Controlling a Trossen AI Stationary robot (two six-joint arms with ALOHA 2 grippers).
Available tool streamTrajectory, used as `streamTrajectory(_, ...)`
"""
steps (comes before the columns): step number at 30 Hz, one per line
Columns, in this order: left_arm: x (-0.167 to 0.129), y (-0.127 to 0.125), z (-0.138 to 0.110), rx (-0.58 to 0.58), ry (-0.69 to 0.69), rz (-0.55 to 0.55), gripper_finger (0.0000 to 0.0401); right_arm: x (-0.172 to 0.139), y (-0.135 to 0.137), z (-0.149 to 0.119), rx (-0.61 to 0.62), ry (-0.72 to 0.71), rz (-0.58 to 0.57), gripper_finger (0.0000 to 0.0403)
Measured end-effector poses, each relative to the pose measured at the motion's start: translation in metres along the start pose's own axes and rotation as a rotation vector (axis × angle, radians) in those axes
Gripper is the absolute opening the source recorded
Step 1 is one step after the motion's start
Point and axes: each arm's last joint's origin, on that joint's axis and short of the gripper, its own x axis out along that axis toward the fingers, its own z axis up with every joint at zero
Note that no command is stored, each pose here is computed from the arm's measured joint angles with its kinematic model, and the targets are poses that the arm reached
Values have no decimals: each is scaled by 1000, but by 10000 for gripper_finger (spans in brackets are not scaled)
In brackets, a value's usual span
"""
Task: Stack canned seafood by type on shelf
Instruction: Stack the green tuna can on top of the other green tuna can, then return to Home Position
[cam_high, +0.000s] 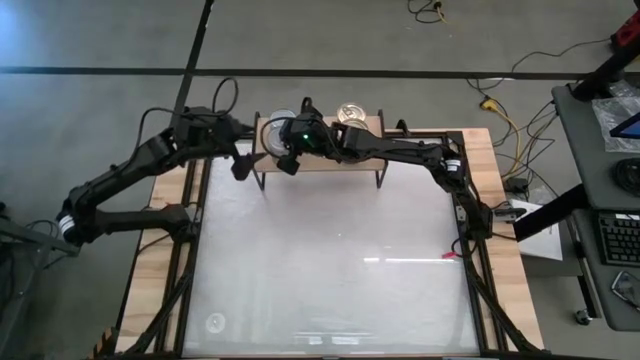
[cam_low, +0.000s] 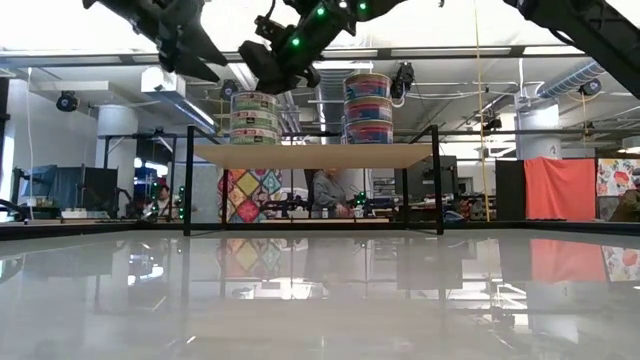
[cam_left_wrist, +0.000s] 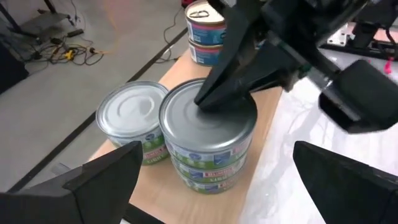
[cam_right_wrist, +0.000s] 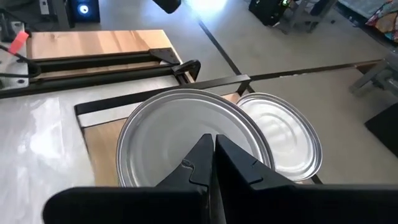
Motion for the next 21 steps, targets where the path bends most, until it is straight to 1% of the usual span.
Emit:
streamTrajectory(4,-2,0,-2,-41,-4,-1,400,-14,4,14,4,-12,22,13)
streamTrajectory(7,-2,0,-1,-53,-13,0,400,-33,6,30,0,-46,39,13)
streamTrajectory(10,-2,0,-1,-80,-11,1,400,-52,13,43,-45,-101,57,13)
streamTrajectory(12,-2,1,-1,-160,-9,45,400,-65,22,49,-86,-133,97,13)
streamTrajectory(14,-3,4,-2,-256,-2,145,400,-79,31,54,-103,-162,160,13)
streamTrajectory(16,-3,5,-3,-285,-1,212,400,-95,39,59,-108,-189,217,13)
streamTrajectory(18,-3,6,-3,-324,-7,233,400,-113,48,65,-118,-215,247,13)
streamTrajectory(21,-4,4,-3,-367,-14,228,400,-135,65,68,-147,-228,294,13)
